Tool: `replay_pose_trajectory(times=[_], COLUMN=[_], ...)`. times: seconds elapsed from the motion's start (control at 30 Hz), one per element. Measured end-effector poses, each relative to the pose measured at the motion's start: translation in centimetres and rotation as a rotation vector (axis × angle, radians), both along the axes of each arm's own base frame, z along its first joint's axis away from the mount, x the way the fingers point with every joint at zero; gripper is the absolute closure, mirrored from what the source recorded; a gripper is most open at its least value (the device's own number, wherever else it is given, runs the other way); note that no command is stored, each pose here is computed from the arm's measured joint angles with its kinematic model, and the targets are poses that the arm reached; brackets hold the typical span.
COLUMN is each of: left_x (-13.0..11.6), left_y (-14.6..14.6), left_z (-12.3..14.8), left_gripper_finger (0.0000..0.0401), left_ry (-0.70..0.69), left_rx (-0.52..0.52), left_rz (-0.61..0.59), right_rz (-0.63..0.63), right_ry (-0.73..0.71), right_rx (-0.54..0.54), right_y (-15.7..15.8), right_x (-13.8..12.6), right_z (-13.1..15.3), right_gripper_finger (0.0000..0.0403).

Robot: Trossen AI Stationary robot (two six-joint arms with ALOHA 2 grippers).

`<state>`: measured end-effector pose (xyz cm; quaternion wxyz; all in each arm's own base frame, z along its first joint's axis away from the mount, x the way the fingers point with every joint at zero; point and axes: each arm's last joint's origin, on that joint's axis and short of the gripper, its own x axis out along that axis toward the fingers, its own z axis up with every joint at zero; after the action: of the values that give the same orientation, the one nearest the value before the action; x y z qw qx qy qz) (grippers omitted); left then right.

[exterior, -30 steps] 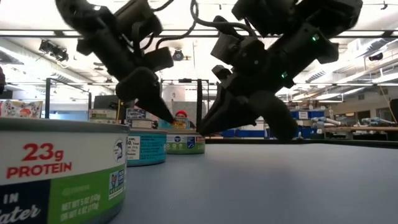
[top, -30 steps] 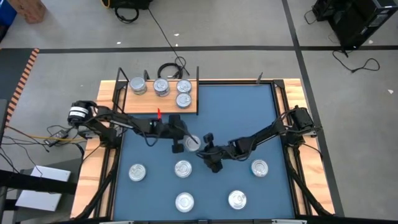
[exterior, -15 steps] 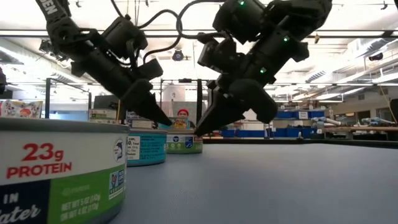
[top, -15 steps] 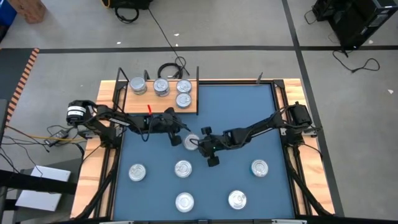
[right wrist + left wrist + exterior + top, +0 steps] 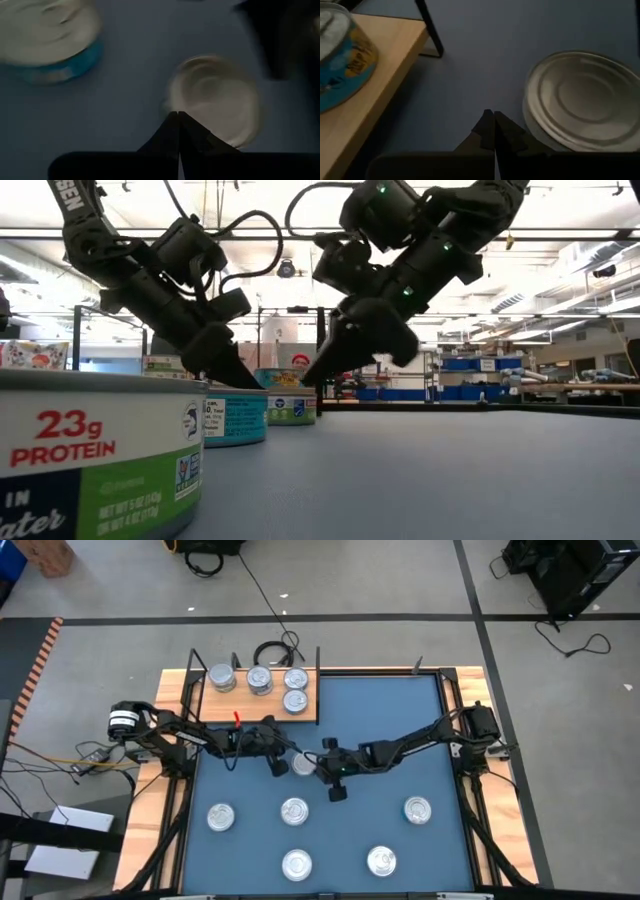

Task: Stack canned seafood by type on shelf
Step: Put the green tuna can on the shelf aligned with the other green tuna can

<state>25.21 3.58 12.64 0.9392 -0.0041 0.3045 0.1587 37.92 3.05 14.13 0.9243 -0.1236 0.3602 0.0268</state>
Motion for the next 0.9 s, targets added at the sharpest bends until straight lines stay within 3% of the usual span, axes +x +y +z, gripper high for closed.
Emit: replay_pose_trajectory(times=[0.13, 0.37, 0.9], left_x=[0.2, 0.8, 0.8], left_y=[0.0, -0.2, -0.8], left_z=[-0.3, -2.0, -2.1], left_gripper_finger=[0.0401, 0.0401, 0.0401], left_ry=[-0.003, 0.028, 0.043], left_rx=[-0.002, 0.003, 0.023], left_rz=[-0.019, -0.043, -0.060], right_rz=[0.119, 0.021, -0.091], right_ry=[0.062, 0.032, -0.058], right_rx=[0.049, -0.054, -0.062], right_y=[0.4, -0.2, -0.1], right_x=[-0.2, 0.8, 0.8], right_z=[-1.1, -3.6, -1.1], right_gripper_finger=[0.0394, 0.0394, 0.0394])
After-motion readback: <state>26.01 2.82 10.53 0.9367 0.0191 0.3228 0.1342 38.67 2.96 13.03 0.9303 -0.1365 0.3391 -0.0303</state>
